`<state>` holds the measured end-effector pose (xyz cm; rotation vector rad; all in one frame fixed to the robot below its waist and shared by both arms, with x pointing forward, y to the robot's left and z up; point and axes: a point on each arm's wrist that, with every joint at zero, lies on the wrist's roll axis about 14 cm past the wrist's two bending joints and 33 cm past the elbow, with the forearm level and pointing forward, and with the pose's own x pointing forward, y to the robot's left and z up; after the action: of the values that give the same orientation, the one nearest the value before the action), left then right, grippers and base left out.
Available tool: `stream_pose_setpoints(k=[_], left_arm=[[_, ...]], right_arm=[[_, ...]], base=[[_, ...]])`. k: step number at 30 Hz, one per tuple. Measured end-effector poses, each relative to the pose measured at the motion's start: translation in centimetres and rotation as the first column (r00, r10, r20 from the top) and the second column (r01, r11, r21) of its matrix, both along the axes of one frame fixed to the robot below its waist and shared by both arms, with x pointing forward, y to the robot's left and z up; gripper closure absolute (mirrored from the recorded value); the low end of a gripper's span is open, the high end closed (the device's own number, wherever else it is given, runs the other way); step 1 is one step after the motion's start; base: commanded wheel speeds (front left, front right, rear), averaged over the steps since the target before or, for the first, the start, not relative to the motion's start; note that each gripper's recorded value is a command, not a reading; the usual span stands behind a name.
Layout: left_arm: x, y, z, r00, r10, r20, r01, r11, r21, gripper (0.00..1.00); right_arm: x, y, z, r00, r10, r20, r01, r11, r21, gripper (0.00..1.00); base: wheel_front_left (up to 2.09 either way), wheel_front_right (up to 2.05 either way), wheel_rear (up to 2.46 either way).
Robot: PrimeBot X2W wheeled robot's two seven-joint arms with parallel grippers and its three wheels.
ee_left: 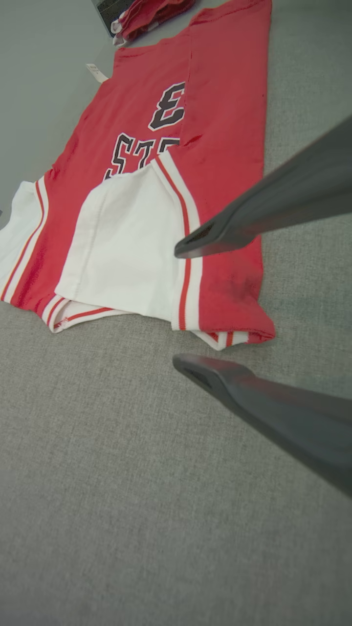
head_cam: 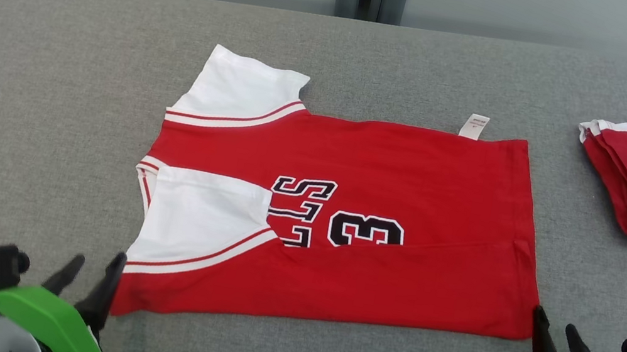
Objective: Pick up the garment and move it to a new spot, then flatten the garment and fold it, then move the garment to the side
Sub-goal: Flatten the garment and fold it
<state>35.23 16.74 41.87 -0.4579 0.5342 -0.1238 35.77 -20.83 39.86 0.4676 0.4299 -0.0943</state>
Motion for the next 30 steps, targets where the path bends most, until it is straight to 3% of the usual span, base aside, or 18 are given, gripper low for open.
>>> stream_pose_setpoints(k=[7,16,24,30], left_arm=[[6.7,0.8,5.7,0.979,-0.145,0.146,0.119,0.978,0.174,0.0],[16.7,-0.9,12.4,0.916,-0.356,0.184,0.268,0.886,0.377,0.0],[23.1,-1.8,9.4,0.919,-0.391,0.046,0.337,0.842,0.421,0.0],[25.4,-3.1,3.4,0.908,-0.406,-0.107,0.417,0.84,0.348,0.0]], right_arm=[[2.9,-0.7,3.6,0.995,0.018,0.1,-0.01,0.997,-0.075,0.0],[7.8,1.3,6.9,0.976,0.121,0.179,-0.095,0.984,-0.15,0.0],[10.9,3.0,6.5,0.964,0.195,0.18,-0.161,0.969,-0.186,0.0],[12.3,2.8,5.3,0.965,0.207,0.163,-0.172,0.963,-0.206,0.0]], base=[[0.0,0.0,0.0],[0.0,0.0,0.0],[0.0,0.0,0.0],[0.0,0.0,0.0]])
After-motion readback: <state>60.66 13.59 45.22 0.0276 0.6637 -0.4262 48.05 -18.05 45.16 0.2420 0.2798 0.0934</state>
